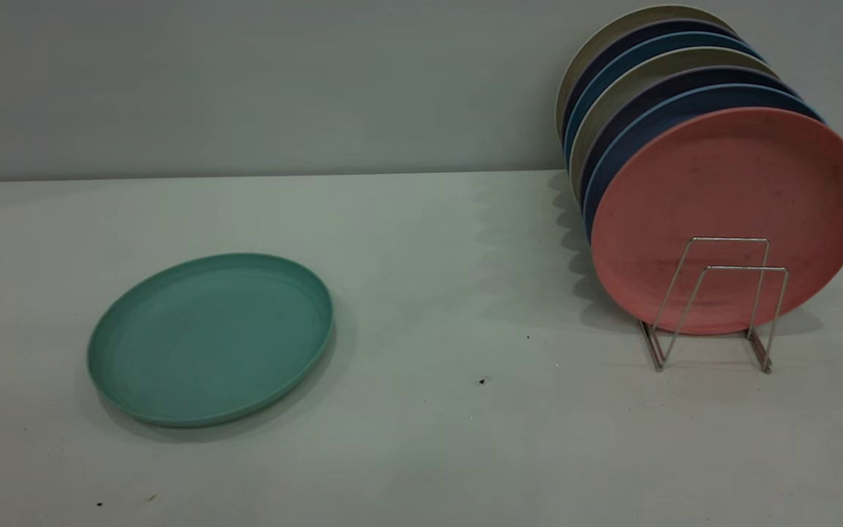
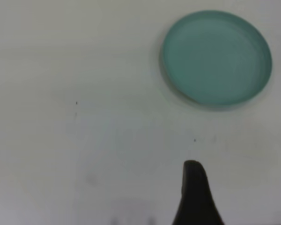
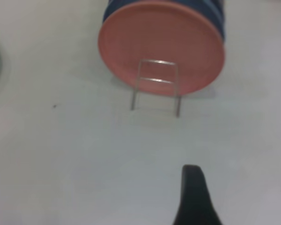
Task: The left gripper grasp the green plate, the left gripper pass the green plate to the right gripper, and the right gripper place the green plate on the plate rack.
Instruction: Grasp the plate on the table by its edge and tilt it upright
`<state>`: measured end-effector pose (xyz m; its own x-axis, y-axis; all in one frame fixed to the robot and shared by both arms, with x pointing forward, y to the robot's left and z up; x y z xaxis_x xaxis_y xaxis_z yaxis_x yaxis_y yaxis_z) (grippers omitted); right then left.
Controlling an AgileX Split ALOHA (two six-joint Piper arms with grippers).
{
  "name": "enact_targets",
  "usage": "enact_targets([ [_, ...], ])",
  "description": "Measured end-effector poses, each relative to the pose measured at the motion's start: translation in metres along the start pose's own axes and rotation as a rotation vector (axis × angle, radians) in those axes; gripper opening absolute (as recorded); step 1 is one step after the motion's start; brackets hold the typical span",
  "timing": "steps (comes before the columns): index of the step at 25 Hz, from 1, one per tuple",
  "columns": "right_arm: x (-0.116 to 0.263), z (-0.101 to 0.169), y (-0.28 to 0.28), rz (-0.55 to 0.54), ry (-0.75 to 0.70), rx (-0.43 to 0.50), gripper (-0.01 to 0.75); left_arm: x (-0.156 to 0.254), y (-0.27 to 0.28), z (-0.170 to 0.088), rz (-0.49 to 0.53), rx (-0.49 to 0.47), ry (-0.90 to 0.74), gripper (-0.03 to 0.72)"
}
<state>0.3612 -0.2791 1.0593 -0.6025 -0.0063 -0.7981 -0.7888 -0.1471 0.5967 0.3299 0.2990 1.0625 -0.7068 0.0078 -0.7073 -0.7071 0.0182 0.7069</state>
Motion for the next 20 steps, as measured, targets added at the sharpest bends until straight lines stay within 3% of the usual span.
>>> enact_targets([
  [4, -0.020, 0.008, -0.037, 0.052, 0.016, -0.100, 0.533, -0.037, -0.025, 0.003, 0.069, 0.001, 0.008, 0.528],
  [10, -0.045, 0.034, -0.097, 0.089, 0.024, -0.352, 0.533, -0.069, -0.084, 0.007, 0.186, 0.000, 0.033, 0.528],
  [14, -0.056, 0.081, -0.132, 0.103, 0.105, -0.519, 0.533, -0.074, -0.127, 0.010, 0.285, -0.001, 0.045, 0.528],
  [20, -0.036, 0.140, -0.180, 0.258, 0.155, -0.609, 0.533, -0.064, -0.198, 0.014, 0.409, -0.004, 0.056, 0.528],
])
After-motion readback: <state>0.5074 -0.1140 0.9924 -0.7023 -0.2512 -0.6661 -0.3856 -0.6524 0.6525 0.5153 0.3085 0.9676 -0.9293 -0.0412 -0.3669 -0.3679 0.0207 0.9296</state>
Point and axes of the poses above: a point on each arm's last joint axis where the gripper is mounted, y pointing back along that axis away from the gripper, z along the wrist's bending axis when the last joint is at zero, x = y × z, the point moved 4 cm from there along -y, pointing out along that axis toward the gripper, and after that the axes turned 3 degrees about -y, right-handed, at the moved point
